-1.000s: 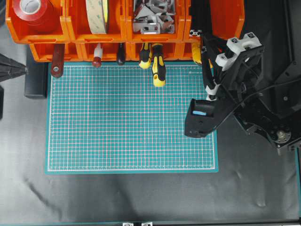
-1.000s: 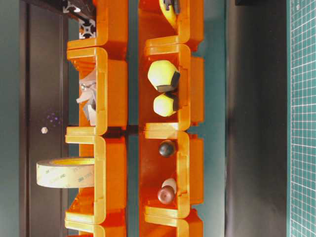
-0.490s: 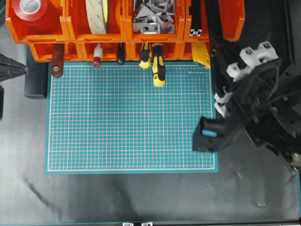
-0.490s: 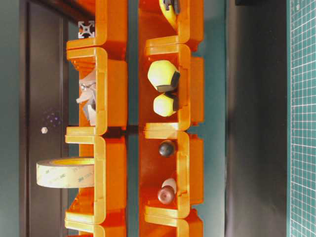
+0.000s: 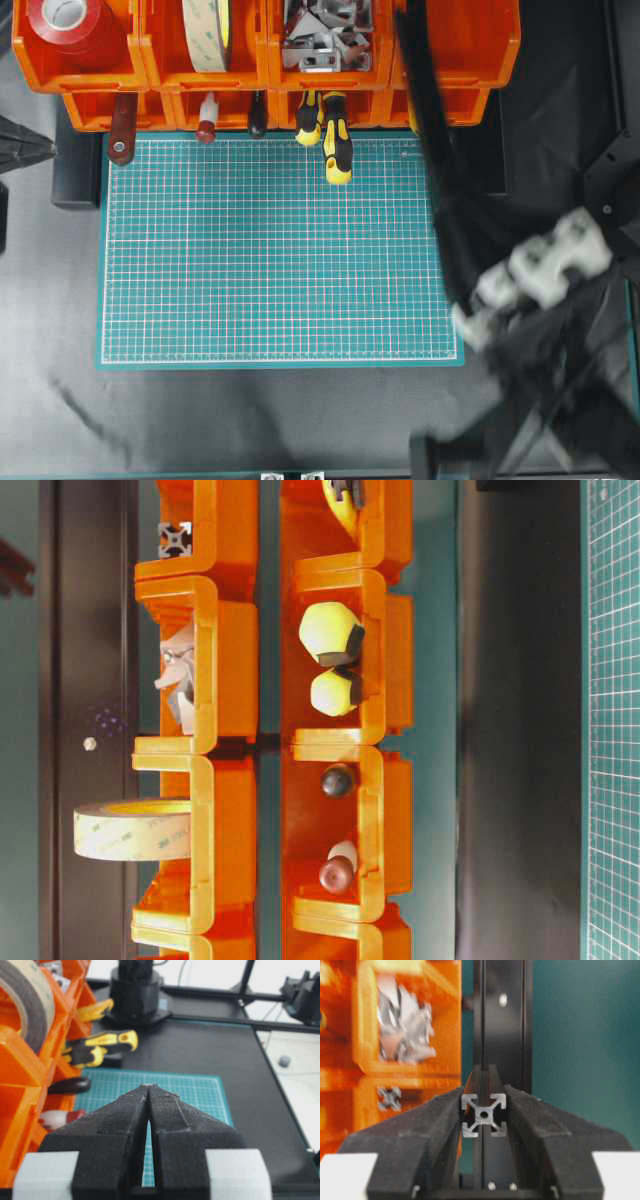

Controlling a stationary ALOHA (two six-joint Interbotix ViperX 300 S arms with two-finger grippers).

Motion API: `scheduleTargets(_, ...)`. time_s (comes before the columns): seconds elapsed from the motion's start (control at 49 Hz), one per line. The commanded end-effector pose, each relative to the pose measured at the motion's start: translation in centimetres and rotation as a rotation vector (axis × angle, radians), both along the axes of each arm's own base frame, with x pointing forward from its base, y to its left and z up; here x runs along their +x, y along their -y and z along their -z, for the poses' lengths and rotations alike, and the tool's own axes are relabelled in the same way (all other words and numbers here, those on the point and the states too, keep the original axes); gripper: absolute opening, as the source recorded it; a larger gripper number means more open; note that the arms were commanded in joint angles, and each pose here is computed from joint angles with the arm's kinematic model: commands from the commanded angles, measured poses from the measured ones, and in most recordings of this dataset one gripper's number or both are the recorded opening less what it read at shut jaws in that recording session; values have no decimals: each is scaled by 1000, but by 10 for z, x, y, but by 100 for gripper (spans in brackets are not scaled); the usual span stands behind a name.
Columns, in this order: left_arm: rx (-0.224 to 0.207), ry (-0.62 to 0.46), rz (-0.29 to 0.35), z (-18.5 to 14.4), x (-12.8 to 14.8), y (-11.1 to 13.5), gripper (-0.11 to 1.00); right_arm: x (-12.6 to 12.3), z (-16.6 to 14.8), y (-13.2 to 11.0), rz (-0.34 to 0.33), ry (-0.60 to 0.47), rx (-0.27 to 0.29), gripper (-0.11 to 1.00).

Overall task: Pick frame from container rack with right arm.
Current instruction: 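Pull the bar out of the rack with the right gripper, swinging it over the mat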

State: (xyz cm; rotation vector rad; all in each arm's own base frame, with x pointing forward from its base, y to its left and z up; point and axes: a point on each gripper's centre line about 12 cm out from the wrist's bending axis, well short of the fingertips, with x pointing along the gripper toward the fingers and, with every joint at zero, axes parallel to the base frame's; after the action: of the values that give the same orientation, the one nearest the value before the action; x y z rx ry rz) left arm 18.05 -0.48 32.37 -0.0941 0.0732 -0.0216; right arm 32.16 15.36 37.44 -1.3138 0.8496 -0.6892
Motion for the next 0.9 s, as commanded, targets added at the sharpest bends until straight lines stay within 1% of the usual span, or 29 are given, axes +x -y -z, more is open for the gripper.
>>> scheduleTargets(0.0, 5, 81, 5, -23, -4, 1, 0, 7, -13, -25, -73, 45, 37, 25)
scheduleTargets(0.102, 10, 123, -1, -33, -12, -1, 0, 16, -2, -48, -129, 15, 59, 25)
scheduleTargets(0.184, 10, 134, -8, -38, -18, -2, 0, 21, 12, -63, -173, -27, 86, 25)
scheduleTargets(0.306, 7, 131, -9, -41, -23, -2, 0, 25, 40, -75, -219, -116, 154, 25)
scheduleTargets(0.469, 7, 155, -10, -45, -25, -2, 0, 30, 75, -87, -295, -217, 215, 25)
scheduleTargets(0.592, 5, 152, -10, -44, -24, -2, 0, 31, 101, -83, -324, -287, 239, 25)
scheduleTargets(0.735, -2, 147, -10, -43, -23, -2, 0, 31, 132, -68, -325, -368, 259, 25)
scheduleTargets(0.878, -3, 144, -4, -43, -23, -1, 0, 43, 156, -51, -361, -401, 288, 25)
